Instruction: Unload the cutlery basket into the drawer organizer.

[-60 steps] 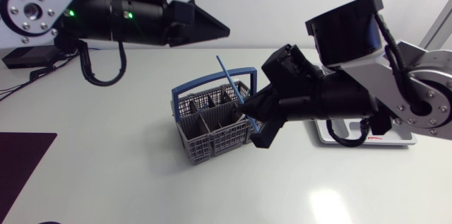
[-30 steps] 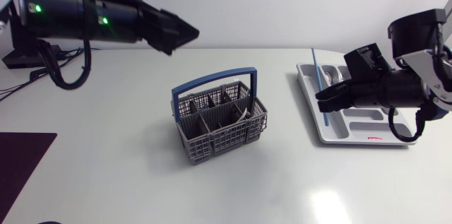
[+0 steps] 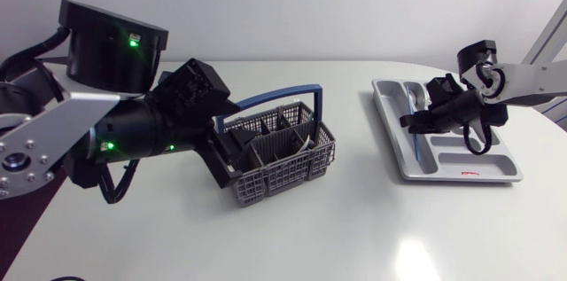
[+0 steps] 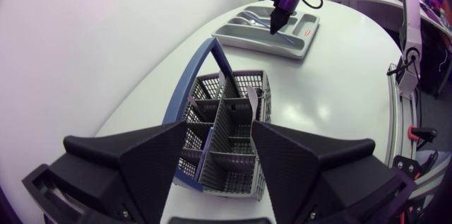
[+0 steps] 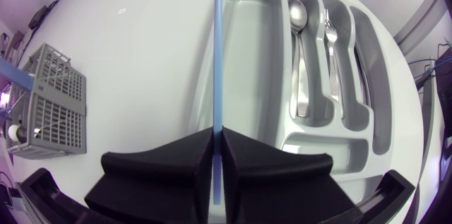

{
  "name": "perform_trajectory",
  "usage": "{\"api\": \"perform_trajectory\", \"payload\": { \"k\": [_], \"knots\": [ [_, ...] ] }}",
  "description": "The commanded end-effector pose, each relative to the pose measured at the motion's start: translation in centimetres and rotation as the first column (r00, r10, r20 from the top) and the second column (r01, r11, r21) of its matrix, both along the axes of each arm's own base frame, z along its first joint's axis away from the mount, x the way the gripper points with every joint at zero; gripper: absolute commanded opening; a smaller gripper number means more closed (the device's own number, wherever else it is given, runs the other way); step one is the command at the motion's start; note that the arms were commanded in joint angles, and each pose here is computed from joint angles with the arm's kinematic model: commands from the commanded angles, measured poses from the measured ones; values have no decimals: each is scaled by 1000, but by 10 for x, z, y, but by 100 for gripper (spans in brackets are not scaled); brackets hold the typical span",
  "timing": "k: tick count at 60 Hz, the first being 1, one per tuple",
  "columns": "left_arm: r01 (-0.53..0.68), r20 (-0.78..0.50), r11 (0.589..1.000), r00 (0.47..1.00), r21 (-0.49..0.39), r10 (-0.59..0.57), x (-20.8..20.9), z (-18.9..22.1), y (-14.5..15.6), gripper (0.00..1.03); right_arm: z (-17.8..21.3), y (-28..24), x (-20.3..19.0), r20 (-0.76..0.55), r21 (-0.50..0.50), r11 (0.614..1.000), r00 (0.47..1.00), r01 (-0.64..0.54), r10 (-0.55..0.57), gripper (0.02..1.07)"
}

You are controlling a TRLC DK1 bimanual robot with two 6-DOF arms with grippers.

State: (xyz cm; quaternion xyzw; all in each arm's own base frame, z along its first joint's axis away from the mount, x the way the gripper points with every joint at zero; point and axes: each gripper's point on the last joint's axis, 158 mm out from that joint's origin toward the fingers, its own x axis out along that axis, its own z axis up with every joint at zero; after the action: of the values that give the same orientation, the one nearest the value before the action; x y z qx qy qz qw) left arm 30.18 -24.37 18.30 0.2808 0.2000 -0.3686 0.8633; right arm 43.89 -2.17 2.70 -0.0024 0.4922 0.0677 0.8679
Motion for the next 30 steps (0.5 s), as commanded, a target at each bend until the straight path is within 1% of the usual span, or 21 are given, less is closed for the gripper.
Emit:
{"api": "perform_trajectory", "payload": {
  "k": [1, 4, 7, 8, 10, 11, 13, 14, 15, 16, 20, 21, 24, 28, 29, 30],
  "knots": [
    [16, 4, 999, 1000, 40, -16, -2, -12, -2, 65, -17, -8, 9, -37, 7, 999, 998, 46, -46, 10],
    [6, 10, 998, 1000, 61, -7, 0, -14, -5, 65, -24, -10, 13, -51, 5, 999, 997, 52, -52, 11],
    [7, 21, 997, 1000, 80, -9, -1, -13, -10, 65, -32, -13, 14, -67, -6, 998, 996, 59, -59, 16],
    [6, 22, 996, 1000, 83, -8, -1, -13, -11, 65, -34, -13, 14, -70, -7, 998, 996, 59, -60, 20],
    [2, 45, 994, 999, 110, -7, -4, -11, -18, 65, -37, -14, 14, -77, -8, 998, 995, 65, -65, 29],
    [-14, 70, 990, 998, 140, 5, -5, -11, -21, 65, -40, -15, 12, -88, -9, 998, 994, 67, -68, 40],
    [-23, 100, 983, 995, 183, 4, -9, -12, -28, 65, -43, -15, 11, -97, -11, 998, 993, 69, -69, 55],
    [-23, 106, 981, 994, 192, 3, -10, -12, -29, 65, -44, -15, 11, -101, -13, 998, 992, 69, -70, 58],
    [-30, 115, 977, 993, 211, 6, -10, -14, -32, 65, -45, -16, 9, -108, -14, 997, 991, 72, -73, 65],
    [-37, 121, 973, 993, 226, 10, -10, -15, -33, 65, -46, -16, 8, -110, -14, 997, 991, 72, -73, 68],
    [-48, 132, 964, 991, 260, 14, -12, -20, -37, 65, -46, -16, 5, -113, -15, 997, 991, 72, -74, 76],
    [-60, 142, 958, 990, 281, 20, -13, -24, -37, 65, -45, -16, 3, -113, -17, 997, 991, 73, -74, 78],
    [-75, 151, 950, 988, 305, 30, -13, -30, -35, 65, -43, -17, -2, -111, -31, 997, 991, 78, -81, 80],
    [-101, 174, 946, 984, 307, 48, -10, -36, -29, 64, -37, -16, -7, -96, -48, 996, 992, 74, -79, 83],
    [-103, 180, 944, 982, 312, 48, -10, -41, -27, 60, -38, -15, -8, -98, -50, 996, 992, 73, -77, 83],
    [-103, 181, 945, 982, 312, 47, -10, -41, -26, 60, -37, -14, -9, -95, -53, 996, 993, 70, -75, 83]
  ]
}}
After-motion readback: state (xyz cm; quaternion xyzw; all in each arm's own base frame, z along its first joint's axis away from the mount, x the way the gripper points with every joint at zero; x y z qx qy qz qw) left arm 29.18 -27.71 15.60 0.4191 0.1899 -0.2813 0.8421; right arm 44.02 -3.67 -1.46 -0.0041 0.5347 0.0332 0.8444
